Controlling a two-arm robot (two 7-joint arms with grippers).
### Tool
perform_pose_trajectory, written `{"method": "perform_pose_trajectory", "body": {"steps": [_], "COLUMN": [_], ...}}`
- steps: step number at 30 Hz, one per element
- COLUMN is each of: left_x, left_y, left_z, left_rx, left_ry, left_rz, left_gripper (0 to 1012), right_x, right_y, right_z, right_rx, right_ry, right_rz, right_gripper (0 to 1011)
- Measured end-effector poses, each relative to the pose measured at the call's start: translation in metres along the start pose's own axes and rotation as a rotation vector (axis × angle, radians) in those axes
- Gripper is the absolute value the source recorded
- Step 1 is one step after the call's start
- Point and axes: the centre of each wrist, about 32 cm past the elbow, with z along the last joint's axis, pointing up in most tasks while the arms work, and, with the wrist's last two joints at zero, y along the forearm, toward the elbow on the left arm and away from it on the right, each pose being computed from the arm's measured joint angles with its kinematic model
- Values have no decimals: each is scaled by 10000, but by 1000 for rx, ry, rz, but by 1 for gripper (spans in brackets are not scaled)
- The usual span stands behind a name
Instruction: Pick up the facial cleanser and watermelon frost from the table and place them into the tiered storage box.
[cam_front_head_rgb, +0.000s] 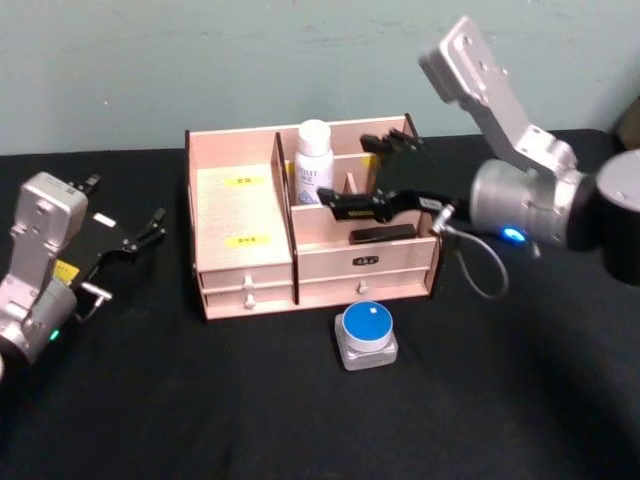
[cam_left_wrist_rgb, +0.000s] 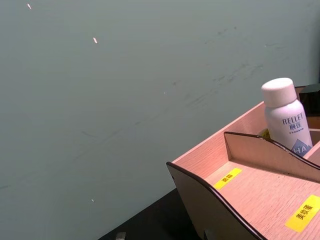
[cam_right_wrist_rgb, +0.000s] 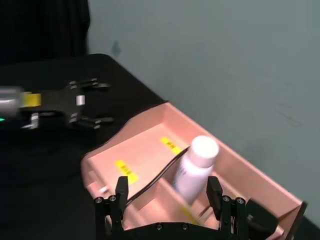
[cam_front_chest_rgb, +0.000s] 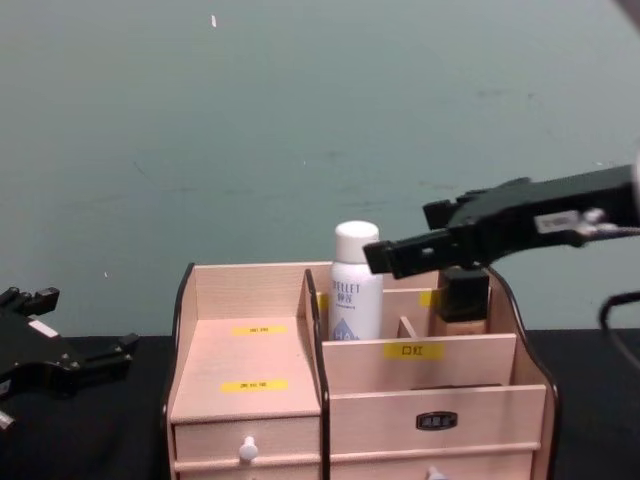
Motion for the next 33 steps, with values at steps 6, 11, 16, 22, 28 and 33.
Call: {"method": "perform_pose_trajectory", "body": {"steps": [6,11,16,22,28,33], "left_x": [0,0,0,0,0,0], "left_y": [0,0,0,0,0,0], "left_z": [0,0,0,0,0,0], "left_rx": [0,0,0,0,0,0], "left_ry": [0,0,0,0,0,0], "left_rz": [0,0,0,0,0,0], "left_gripper": [1010,1010,1010,1009,1010,1009], "right_x": [-169,-280,-410,-501,-557,-552], "right_y": [-341,-535,-714,-811,-819,-779], "right_z": [-70,-153,-264,-409,-629,-751], "right_rx": [-7,-21,-36,-61,-115,-148], "right_ry": [3,3,-4,8,49,77], "right_rz": [44,69,98,112,116,106], "right_gripper": [1000,1000,1000,1000,1000,1000]}}
